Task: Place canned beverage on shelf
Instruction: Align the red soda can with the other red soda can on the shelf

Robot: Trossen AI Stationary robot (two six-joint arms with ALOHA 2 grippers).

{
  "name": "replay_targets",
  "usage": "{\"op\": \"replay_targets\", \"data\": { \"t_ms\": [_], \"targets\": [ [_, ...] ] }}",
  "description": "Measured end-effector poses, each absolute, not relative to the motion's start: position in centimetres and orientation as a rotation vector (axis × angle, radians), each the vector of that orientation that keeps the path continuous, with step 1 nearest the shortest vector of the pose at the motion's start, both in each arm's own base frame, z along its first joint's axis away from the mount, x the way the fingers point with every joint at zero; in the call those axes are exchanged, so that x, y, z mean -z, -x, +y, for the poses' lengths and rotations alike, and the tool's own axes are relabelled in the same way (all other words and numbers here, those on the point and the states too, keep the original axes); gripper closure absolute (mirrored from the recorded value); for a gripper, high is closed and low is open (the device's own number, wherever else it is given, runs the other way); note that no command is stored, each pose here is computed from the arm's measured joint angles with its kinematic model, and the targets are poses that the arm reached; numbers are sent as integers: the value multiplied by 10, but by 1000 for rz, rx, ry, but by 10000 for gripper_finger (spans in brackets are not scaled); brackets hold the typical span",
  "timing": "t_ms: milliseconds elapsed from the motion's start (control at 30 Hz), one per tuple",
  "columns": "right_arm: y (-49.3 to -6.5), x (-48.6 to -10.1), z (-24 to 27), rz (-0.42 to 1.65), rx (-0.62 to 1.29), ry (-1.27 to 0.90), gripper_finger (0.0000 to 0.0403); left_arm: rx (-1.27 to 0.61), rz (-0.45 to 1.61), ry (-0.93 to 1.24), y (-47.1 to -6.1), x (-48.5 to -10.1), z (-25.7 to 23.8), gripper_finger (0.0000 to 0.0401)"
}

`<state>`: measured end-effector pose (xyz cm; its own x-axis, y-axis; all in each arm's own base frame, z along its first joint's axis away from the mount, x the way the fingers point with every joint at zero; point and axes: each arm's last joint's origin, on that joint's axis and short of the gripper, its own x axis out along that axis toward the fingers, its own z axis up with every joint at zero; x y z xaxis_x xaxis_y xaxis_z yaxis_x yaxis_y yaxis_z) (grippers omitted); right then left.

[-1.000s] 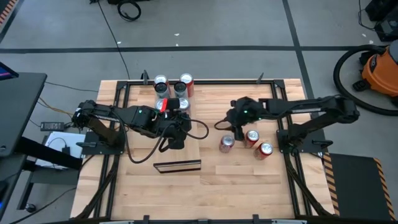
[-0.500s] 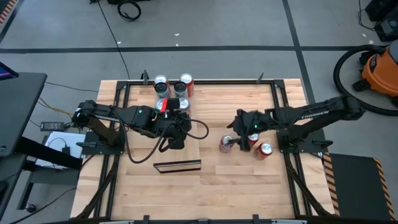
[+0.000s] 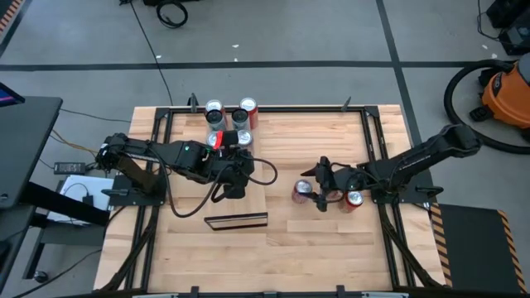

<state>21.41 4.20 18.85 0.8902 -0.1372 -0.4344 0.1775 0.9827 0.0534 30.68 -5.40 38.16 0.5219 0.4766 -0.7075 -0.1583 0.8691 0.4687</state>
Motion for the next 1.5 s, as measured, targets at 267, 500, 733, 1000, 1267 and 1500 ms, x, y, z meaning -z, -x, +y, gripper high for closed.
{"op": "replay_targets", "data": {
  "t_ms": [267,500,733,1000,1267,1500],
  "targets": [
    [-212,-184,43,450,178,-53,63,-395,949,-369,-307,-382,-53,280],
    [-219,-173,46,490,137,-50,63,-395,948,-368,-307,-382,-53,280],
    [-233,-165,47,521,131,-22,64,-395,944,-366,-308,-382,-53,280],
    [-243,-168,37,539,70,-6,89,-395,944,-366,-308,-382,-53,280],
    [-245,-179,18,541,-12,-1,92,-395,944,-366,-308,-382,-53,280],
    [-262,-240,-2,452,-89,73,92,-264,952,-477,-304,-387,-56,280]
  ]
}}
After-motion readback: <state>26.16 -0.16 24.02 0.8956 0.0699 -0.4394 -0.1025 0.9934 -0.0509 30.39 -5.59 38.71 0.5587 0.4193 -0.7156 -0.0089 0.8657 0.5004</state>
